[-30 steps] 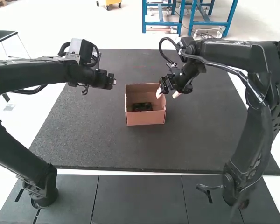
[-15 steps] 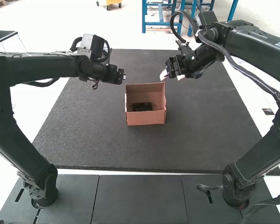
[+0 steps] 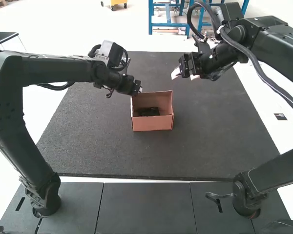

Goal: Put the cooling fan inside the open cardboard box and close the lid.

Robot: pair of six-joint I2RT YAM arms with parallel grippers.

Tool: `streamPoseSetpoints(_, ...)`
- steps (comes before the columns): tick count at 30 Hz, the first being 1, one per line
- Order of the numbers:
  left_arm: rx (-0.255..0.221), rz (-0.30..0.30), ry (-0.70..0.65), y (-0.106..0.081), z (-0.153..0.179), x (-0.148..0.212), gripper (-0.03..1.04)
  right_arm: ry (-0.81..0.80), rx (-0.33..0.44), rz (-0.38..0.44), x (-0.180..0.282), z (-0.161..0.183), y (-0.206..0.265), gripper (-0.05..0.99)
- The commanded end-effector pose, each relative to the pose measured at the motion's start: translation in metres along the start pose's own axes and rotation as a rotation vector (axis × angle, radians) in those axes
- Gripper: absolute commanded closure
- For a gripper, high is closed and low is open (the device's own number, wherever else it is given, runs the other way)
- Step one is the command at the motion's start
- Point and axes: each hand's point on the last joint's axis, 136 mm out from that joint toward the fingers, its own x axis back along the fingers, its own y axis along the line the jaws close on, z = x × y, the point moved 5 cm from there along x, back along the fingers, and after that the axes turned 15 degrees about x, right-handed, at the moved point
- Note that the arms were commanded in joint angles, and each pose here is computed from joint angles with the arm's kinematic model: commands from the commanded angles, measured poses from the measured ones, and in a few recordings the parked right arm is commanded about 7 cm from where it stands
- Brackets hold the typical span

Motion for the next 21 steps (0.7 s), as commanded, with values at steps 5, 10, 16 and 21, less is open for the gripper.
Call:
streamPoseSetpoints(5, -0.014, 0.044, 0.063, -0.010, 0.014, -0.004, 0.06, -0.012, -0.009, -0.008, 0.006, 0.000, 0.005, 0.10)
streamPoseSetpoints(10, 0.006, 0.029, 0.125, -0.002, 0.041, -0.012, 0.06, -0.009, -0.015, -0.009, 0.006, 0.000, 0.005, 0.10)
streamPoseSetpoints(16, 0.020, 0.016, 0.156, 0.007, 0.064, -0.019, 0.06, 0.001, -0.019, -0.010, 0.005, 0.002, 0.004, 0.10)
streamPoseSetpoints(21, 0.022, 0.021, 0.139, 0.010, 0.072, -0.024, 0.06, 0.013, -0.023, -0.012, 0.003, 0.006, 0.004, 0.10)
